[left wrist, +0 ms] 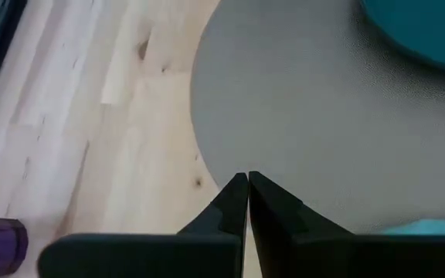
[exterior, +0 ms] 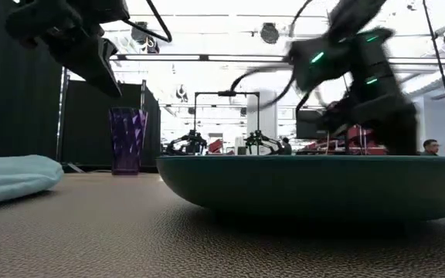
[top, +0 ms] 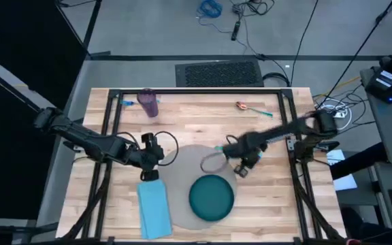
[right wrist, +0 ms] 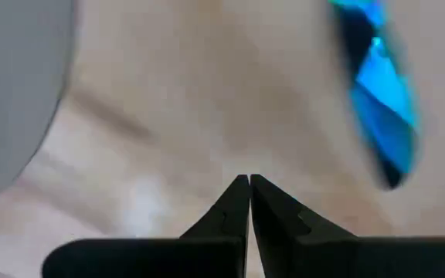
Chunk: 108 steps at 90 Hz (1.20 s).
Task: Set table place
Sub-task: Move the iridescent knife to the bottom right of the table
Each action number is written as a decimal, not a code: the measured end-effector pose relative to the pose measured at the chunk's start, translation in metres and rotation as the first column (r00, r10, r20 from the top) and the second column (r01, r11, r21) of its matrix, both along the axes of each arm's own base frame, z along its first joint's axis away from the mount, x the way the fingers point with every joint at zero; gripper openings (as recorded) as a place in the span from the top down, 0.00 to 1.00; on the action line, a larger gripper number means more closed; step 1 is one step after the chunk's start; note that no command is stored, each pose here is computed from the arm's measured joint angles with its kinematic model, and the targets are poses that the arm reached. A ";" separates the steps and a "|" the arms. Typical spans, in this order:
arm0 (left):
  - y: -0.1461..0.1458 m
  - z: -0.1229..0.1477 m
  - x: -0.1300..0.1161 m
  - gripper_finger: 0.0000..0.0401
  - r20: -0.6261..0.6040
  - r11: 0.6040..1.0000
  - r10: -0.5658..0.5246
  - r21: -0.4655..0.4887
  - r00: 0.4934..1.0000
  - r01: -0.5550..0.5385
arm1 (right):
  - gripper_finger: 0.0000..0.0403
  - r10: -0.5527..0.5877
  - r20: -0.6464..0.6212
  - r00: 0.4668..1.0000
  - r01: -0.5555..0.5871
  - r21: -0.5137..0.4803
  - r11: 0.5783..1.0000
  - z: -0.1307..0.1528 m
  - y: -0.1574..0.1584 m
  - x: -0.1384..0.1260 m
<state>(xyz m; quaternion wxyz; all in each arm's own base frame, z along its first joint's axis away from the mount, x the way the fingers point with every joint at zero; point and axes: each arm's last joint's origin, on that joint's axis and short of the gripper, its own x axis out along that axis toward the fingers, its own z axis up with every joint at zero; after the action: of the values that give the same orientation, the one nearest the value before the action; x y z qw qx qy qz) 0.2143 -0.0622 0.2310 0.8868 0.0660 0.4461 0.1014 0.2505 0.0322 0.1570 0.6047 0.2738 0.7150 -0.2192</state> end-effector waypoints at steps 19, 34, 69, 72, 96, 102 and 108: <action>0.006 0.002 0.005 1.00 0.032 1.000 -0.004 0.021 0.999 0.003 | 1.00 -0.111 0.397 0.911 0.159 -0.089 0.983 0.041 0.019 -0.008; 0.014 0.009 0.015 1.00 0.118 0.997 -0.015 0.071 0.993 0.006 | 1.00 -0.317 0.709 0.630 0.492 -0.048 0.869 0.042 -0.015 0.007; 0.035 0.026 0.003 1.00 0.176 0.995 0.063 0.067 0.982 -0.076 | 1.00 -0.443 0.598 0.667 0.567 -0.023 0.823 0.018 -0.045 -0.010; 0.035 0.027 0.004 1.00 0.185 0.995 0.059 0.068 0.981 -0.073 | 1.00 -0.396 0.609 0.688 0.520 -0.032 0.854 0.019 -0.045 -0.009; 0.035 0.028 0.006 1.00 0.203 0.995 0.042 0.078 0.978 -0.059 | 0.85 0.120 0.599 0.792 0.021 -0.223 0.975 0.020 -0.045 -0.007; 0.035 0.028 0.006 1.00 0.203 0.995 0.043 0.077 0.978 -0.060 | 0.80 0.172 0.577 0.799 -0.024 -0.254 0.967 0.019 -0.048 -0.008; 0.035 0.028 0.006 1.00 0.203 0.995 0.044 0.076 0.978 -0.060 | 0.76 0.194 0.550 0.812 -0.048 -0.270 0.962 0.018 -0.053 -0.011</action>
<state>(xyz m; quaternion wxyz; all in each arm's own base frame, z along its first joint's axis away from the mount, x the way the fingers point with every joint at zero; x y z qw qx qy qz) 0.2202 -0.0273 0.2593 0.9209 0.0797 0.3512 0.1489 0.2396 -0.0212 0.1747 0.8328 0.2043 0.4843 -0.1736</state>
